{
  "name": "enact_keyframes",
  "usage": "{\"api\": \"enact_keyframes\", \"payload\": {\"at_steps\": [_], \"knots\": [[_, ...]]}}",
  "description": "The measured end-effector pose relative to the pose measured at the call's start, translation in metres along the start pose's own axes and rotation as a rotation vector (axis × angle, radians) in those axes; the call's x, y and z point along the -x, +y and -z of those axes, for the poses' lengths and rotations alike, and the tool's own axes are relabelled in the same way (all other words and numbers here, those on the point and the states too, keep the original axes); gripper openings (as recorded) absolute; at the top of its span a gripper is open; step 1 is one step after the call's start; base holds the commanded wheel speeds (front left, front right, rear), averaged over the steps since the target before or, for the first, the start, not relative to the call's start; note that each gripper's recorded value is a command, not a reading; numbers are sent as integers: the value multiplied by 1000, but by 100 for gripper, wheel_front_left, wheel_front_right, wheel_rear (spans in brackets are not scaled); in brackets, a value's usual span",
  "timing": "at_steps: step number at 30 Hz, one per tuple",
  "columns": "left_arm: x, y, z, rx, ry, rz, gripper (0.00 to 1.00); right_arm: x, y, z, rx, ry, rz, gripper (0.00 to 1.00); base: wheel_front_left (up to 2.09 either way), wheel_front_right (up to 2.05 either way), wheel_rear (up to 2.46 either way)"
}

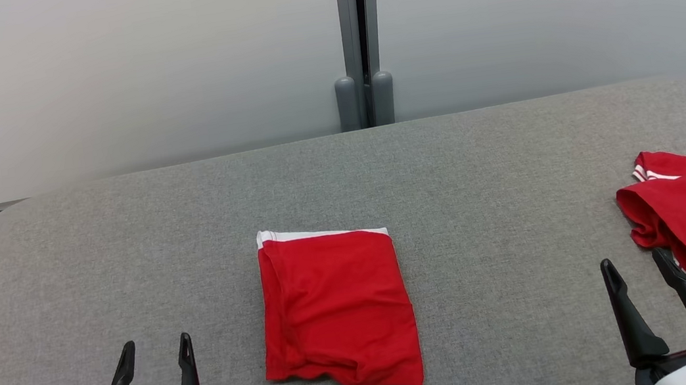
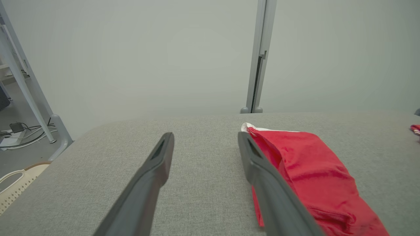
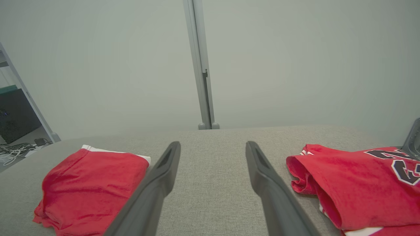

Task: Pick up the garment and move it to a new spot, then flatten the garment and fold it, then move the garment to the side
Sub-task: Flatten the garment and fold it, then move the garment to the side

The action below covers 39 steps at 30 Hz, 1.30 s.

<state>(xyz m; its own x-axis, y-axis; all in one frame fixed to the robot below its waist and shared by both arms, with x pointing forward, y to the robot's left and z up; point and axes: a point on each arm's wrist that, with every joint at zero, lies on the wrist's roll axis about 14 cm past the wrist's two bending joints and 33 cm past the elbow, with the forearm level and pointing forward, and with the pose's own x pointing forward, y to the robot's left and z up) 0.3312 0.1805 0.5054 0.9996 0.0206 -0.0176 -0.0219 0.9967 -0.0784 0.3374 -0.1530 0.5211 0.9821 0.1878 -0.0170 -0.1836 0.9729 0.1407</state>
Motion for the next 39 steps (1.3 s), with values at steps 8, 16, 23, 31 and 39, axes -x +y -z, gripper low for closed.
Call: {"api": "enact_keyframes", "payload": {"at_steps": [8, 16, 23, 31, 39], "knots": [[0, -1, 1, -1, 7, 5, 100, 0, -2, 1, 14, 9, 5, 100, 0, 0, 0], [0, 0, 3, -9, 12, 6, 100, -1, -1, 2, 15, 15, 2, 100, 0, 0, 0], [0, 0, 3, -12, 9, 6, 100, -2, 0, 4, 15, 23, -1, 100, 0, 0, 0], [-2, 2, -2, -18, -7, 0, 100, -7, 1, 7, 21, 37, -9, 100, 0, 0, 0], [-10, 10, -20, -15, -68, -29, 100, -31, 25, 42, -6, 139, -92, 100, 0, 0, 0]]}}
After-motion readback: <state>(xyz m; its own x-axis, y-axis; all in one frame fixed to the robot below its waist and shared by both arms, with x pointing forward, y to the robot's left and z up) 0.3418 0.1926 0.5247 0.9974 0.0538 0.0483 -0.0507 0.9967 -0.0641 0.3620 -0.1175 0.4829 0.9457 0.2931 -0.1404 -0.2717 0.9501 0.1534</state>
